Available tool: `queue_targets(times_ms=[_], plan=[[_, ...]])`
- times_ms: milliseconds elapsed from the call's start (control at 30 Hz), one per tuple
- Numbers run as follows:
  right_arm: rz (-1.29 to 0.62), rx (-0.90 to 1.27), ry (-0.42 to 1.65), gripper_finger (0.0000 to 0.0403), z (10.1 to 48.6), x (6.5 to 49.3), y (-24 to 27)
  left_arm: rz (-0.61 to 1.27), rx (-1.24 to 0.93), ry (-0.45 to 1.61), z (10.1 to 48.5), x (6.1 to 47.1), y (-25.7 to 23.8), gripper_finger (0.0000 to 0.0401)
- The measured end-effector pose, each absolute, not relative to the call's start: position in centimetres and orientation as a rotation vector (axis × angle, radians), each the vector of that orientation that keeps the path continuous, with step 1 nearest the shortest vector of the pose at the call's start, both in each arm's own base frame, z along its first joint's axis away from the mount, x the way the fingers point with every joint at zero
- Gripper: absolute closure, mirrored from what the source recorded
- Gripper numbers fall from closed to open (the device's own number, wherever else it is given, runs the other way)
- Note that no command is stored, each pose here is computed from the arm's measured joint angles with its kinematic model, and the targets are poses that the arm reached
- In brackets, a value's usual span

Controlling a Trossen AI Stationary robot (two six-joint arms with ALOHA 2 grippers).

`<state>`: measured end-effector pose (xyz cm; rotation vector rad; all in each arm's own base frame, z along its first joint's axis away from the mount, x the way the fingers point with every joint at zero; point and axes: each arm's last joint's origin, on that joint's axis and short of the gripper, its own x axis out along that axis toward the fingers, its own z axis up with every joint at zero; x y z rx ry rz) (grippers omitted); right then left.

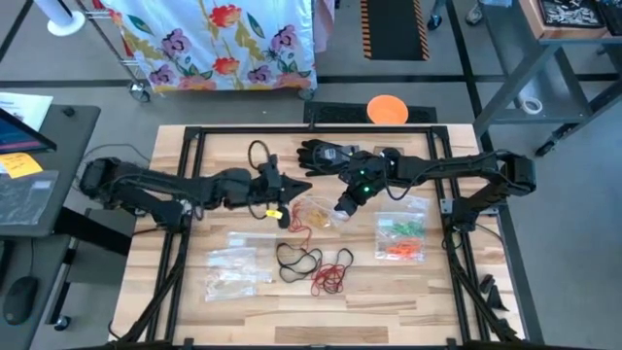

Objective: Sort rubber bands
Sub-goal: Put the yellow rubber band into the transparent zip bag

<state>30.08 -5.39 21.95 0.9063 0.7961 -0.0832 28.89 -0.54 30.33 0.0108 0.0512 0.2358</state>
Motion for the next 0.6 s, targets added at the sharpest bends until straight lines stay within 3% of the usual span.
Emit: queue_targets(times_ms=[600], plan=[[-0.080,0.908,0.798,0.0394,21.9,30.1,-5.4,0.145,0.008,0.143,30.3,31.3,0.6,0.0401]])
